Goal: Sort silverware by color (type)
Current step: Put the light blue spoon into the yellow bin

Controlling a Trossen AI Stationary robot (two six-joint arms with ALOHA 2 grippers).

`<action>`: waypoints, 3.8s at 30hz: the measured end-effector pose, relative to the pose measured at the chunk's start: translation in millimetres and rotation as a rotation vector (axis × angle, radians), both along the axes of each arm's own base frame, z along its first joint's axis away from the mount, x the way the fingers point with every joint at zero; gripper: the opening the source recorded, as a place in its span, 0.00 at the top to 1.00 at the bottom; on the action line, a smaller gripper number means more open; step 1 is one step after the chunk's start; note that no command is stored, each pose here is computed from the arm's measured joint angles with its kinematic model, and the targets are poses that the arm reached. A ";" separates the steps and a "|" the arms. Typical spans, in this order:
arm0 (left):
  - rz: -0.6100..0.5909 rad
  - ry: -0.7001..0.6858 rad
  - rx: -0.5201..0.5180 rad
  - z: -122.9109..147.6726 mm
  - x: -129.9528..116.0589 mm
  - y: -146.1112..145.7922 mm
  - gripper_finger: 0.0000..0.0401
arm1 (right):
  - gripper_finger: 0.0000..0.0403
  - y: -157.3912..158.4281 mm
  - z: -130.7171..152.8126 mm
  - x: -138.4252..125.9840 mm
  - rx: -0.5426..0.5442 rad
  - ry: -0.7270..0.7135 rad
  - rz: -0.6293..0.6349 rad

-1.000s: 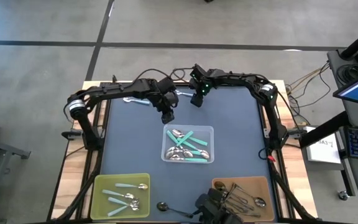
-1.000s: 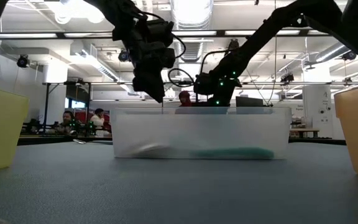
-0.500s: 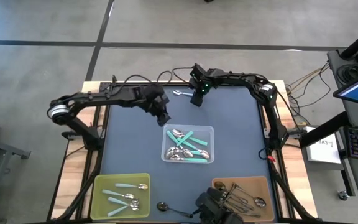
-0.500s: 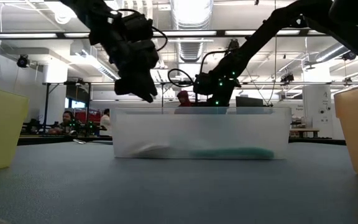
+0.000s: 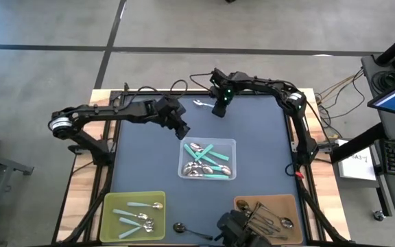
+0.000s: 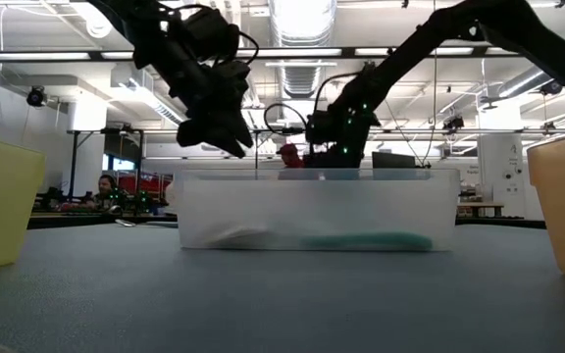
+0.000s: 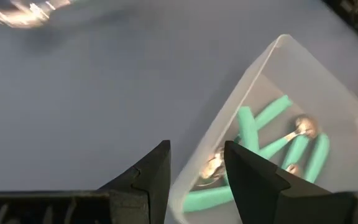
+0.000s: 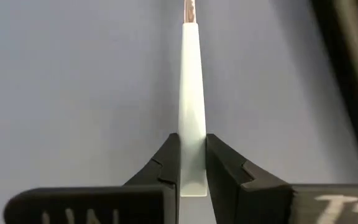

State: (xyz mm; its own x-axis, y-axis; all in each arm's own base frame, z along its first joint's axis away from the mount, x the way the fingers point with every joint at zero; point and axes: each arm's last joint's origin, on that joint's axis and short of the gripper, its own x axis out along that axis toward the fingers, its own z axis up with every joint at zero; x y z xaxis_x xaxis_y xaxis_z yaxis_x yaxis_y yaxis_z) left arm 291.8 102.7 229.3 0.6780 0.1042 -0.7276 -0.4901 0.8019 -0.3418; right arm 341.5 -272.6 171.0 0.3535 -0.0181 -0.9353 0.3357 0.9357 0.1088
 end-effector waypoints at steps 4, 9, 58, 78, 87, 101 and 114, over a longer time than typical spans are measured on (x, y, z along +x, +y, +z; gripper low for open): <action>0.047 -0.073 -0.041 -10.6 3.9 -9.5 0.67 | 0.91 1.6 28.9 -1.5 -0.044 -0.065 0.011; 0.168 -0.287 -0.118 -39.4 -5.7 -18.3 0.67 | 0.91 9.0 67.7 -9.5 -0.087 -0.148 0.006; 0.656 -0.882 0.371 11.3 -6.3 -11.9 0.96 | 0.91 106.8 161.2 43.0 -0.357 -0.615 0.218; 0.376 -0.754 0.246 12.8 -25.2 -27.4 0.96 | 0.55 122.7 190.8 -17.7 -0.273 -0.392 0.143; -0.177 -0.411 -0.179 13.4 -62.4 -87.8 0.96 | 0.57 130.7 216.1 -40.1 -0.305 -0.426 0.011; -0.340 -0.018 -0.645 15.7 -146.5 -232.5 0.96 | 0.59 139.0 203.6 -40.5 -0.151 -0.333 -0.122; -0.191 0.394 -0.748 -21.3 -179.9 -281.9 0.85 | 0.59 134.2 177.7 -18.4 -0.121 -0.266 -0.115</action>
